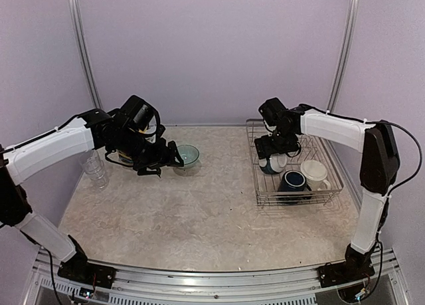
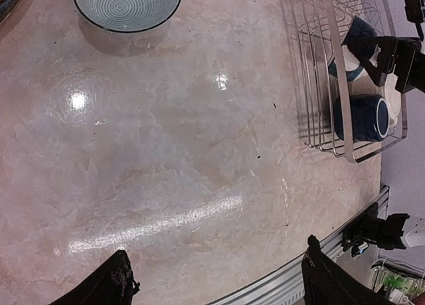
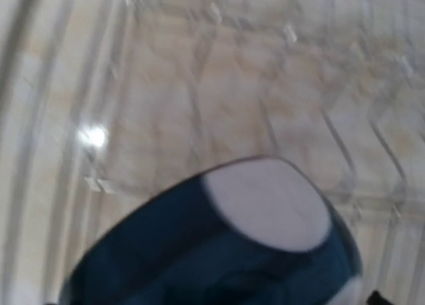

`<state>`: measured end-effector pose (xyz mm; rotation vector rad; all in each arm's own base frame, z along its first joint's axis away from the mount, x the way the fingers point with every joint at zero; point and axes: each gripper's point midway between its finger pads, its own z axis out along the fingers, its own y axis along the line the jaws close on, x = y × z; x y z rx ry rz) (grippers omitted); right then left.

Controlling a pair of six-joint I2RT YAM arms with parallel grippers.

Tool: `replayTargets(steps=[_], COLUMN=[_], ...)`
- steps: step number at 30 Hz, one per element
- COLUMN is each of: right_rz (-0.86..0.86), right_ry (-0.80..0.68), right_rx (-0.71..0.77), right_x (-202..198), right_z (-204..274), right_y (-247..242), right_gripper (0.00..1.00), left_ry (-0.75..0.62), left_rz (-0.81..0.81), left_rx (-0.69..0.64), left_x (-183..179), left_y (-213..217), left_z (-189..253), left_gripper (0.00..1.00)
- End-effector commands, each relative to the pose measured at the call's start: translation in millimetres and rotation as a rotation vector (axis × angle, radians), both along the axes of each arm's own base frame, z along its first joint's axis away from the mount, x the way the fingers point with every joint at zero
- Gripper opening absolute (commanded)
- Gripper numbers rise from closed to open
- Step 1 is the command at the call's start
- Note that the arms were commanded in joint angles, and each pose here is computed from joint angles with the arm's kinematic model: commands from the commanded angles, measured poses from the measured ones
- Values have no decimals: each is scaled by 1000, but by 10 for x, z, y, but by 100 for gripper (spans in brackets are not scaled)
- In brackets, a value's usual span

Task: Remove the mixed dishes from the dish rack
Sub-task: Adjust the bowl on the dish rack.

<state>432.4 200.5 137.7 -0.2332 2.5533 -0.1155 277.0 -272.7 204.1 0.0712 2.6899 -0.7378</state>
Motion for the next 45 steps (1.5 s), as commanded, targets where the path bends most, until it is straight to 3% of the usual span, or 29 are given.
replayTargets(steps=[1, 11, 17, 26, 31, 35, 38, 42, 45], right_rz=[-103, -135, -273, -534, -721, -726, -712, -709, -729], right_ry=[74, 0, -73, -70, -67, -75, -81, -73, -77], right_rx=[-178, -33, 146, 337, 279, 312, 343, 375, 349], right_x=[-331, -432, -375, -420, -453, -380, -335, -297, -275], right_z=[-184, -69, 49, -117, -223, -273, -257, -296, -334], right_y=[-551, -498, -424, -445, -647, -617, -580, -597, -666], right_gripper=[99, 100, 100, 100, 100, 99, 94, 66, 63], left_ry=[-19, -8, -13, -6, -5, -5, -3, -3, -1], left_rz=[-33, -60, -61, -67, -72, -67, -63, -60, -62], left_rx=[-24, -35, -31, -28, -25, -15, -7, 4, 7], left_x=[36, 27, 30, 30, 27, 11, -2, -19, -17], left_y=[-133, -249, -268, -293, -302, -267, -240, -203, -207], left_z=[100, 112, 147, 124, 113, 94, 79, 47, 34], left_gripper=[84, 84, 84, 84, 84, 84, 84, 84, 84])
